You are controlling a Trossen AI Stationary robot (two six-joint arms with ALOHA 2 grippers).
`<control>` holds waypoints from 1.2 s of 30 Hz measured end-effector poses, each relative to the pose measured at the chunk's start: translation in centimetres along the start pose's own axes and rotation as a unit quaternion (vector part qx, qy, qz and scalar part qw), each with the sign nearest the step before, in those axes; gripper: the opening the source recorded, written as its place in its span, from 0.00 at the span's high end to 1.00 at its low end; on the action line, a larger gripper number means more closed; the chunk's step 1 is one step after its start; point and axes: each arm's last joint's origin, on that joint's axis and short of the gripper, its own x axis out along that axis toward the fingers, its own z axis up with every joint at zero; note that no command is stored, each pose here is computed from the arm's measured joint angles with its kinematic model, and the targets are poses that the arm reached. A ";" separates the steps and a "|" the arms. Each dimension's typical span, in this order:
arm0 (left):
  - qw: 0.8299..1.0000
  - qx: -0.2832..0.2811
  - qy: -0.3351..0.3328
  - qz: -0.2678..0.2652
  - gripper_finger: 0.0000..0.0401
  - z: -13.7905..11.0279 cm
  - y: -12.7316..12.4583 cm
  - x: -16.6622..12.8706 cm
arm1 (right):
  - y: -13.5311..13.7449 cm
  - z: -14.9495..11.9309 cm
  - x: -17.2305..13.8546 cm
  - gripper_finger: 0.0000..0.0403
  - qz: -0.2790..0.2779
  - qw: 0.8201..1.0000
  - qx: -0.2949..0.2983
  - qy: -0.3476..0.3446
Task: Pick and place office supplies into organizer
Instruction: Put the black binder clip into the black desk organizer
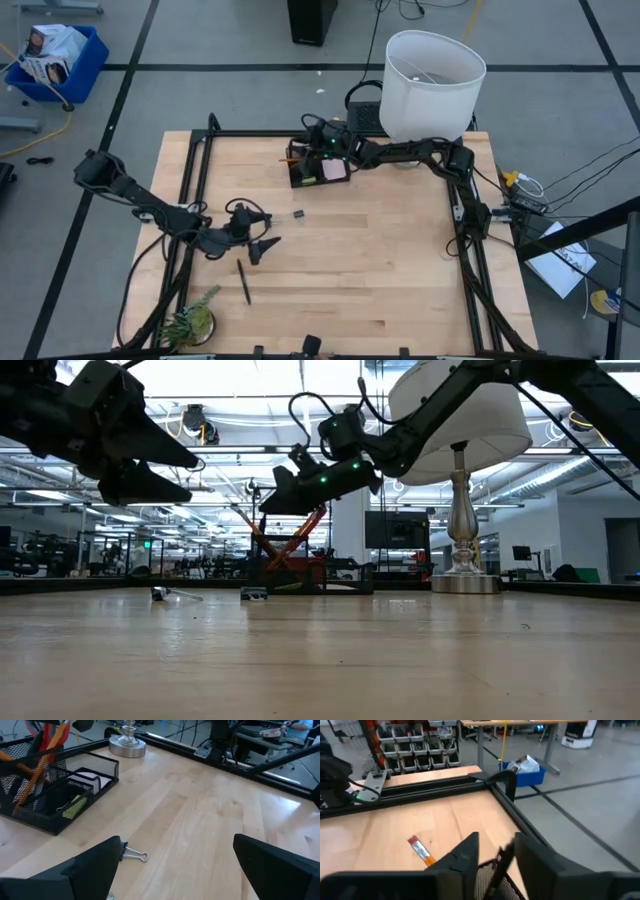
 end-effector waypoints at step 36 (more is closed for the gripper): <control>0.997 -0.031 0.049 -0.052 0.02 -0.4 -0.1 0.0 | 15.6 -4.3 -4.5 0.56 0.201 0.942 -0.206 0.174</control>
